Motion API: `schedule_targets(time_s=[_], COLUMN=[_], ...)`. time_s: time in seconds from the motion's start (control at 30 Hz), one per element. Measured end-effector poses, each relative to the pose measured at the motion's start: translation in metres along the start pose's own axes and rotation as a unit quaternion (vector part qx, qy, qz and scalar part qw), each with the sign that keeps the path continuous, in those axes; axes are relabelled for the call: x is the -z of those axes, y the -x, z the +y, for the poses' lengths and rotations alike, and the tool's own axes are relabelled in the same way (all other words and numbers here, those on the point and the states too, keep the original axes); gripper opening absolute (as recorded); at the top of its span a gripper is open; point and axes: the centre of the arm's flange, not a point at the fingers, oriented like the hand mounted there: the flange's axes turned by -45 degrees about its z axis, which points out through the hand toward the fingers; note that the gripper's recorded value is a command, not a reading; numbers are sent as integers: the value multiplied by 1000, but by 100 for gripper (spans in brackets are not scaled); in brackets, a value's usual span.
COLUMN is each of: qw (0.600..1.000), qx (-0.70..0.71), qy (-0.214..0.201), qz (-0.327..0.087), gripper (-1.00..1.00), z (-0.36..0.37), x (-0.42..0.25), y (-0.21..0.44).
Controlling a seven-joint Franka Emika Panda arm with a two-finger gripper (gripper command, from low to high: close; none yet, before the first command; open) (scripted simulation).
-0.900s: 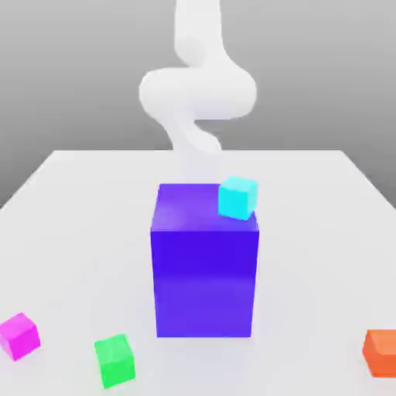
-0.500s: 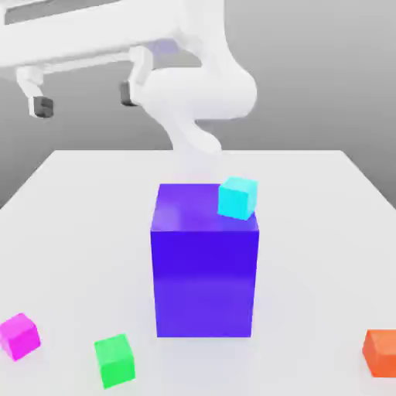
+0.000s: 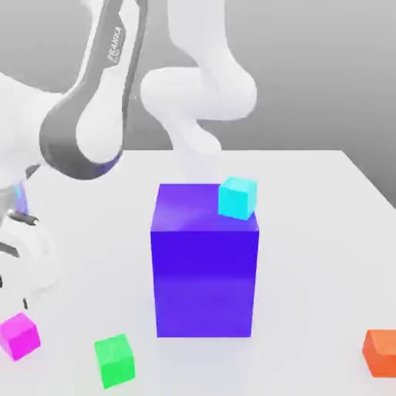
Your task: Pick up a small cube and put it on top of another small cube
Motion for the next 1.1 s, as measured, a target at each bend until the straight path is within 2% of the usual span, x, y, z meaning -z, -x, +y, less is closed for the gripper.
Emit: schedule_targets(time_s=[0.07,0.2,0.23,0.43,0.6,0.73,0.83,0.97,1.03,1.1], qw=[1000,999,999,999,999,992,968,910,888,883], qx=[-18,-24,-24,-25,-24,122,250,413,458,469], qy=[18,26,25,25,25,20,16,13,13,13], qz=[-12,-17,-17,-18,-17,-23,-26,-28,-28,-28], gripper=[0,0,-100,-100,-100,-100,-100,-100,-100,-100], z=[22,32,33,33,31,-22,-65,-118,-133,-135], x=[-27,-81,-90,-95,-42,-17,-5,9,-4,-26], y=[5,8,9,9,7,19,35,62,70,73])
